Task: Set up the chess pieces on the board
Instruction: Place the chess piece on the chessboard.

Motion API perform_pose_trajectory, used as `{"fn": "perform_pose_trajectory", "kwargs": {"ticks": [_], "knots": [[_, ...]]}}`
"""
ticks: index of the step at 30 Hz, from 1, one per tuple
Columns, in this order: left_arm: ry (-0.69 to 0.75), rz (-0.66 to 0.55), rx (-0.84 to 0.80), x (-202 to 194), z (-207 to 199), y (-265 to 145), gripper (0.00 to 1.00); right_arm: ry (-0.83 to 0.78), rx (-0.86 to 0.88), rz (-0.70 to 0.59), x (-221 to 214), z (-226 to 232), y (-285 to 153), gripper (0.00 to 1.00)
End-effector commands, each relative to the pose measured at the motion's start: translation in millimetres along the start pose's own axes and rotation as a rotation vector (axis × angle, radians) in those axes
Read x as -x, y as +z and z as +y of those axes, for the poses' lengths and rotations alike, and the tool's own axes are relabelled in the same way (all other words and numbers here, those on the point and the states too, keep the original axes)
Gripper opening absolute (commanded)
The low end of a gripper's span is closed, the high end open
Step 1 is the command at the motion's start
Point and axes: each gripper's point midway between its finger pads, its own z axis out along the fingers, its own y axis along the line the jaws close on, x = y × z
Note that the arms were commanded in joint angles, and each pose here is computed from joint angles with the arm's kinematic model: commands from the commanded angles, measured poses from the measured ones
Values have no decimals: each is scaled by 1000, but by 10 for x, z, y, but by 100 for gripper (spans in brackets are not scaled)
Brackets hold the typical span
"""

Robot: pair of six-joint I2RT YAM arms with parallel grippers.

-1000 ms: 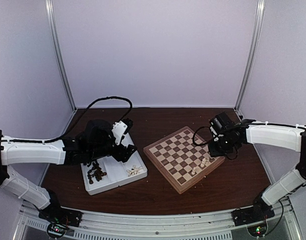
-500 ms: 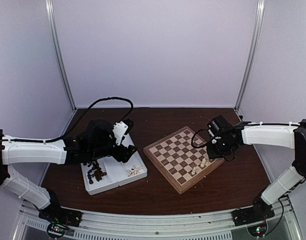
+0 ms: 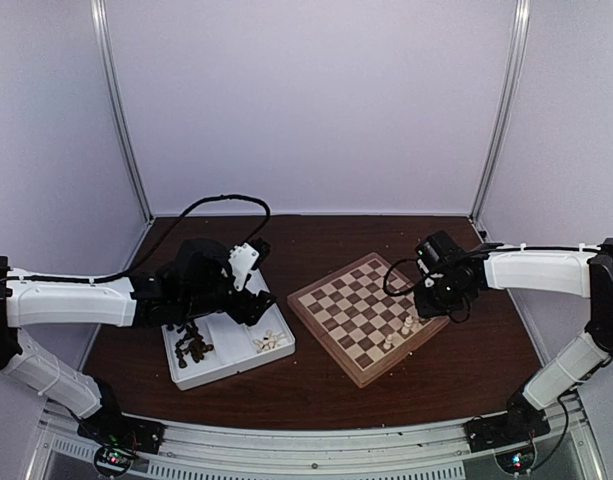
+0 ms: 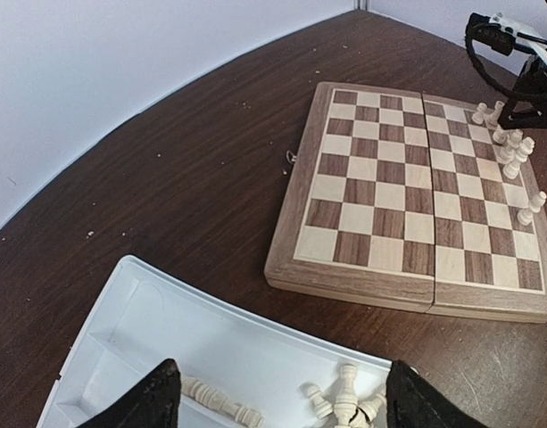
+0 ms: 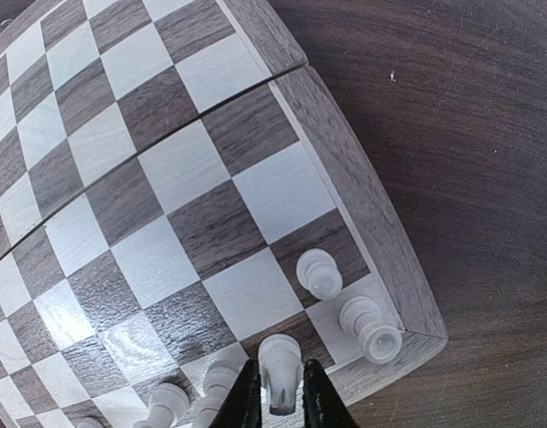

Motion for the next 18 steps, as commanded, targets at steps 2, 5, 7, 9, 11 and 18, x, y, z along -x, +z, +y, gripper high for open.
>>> {"fn": "perform_pose_trajectory", "kwargs": {"ticks": [2, 5, 7, 9, 11, 18], "knots": [[-4, -40, -9, 179, 0, 18, 79, 0, -23, -22, 47, -75, -97, 19], [-4, -39, -8, 181, 2, 17, 79, -2, -24, -41, 110, -80, -178, 20], [-3, -35, -6, 172, 6, 17, 79, -4, -25, -51, 151, -84, -242, 20], [-4, -34, -2, 171, 12, 17, 79, -8, -22, -63, 193, -82, -311, 21], [-15, -31, 2, 171, 22, 26, 79, -11, -20, -75, 235, -83, -388, 21], [-73, 102, 17, 9, 52, 131, 77, -20, 85, -149, 411, 68, -682, 24]]}}
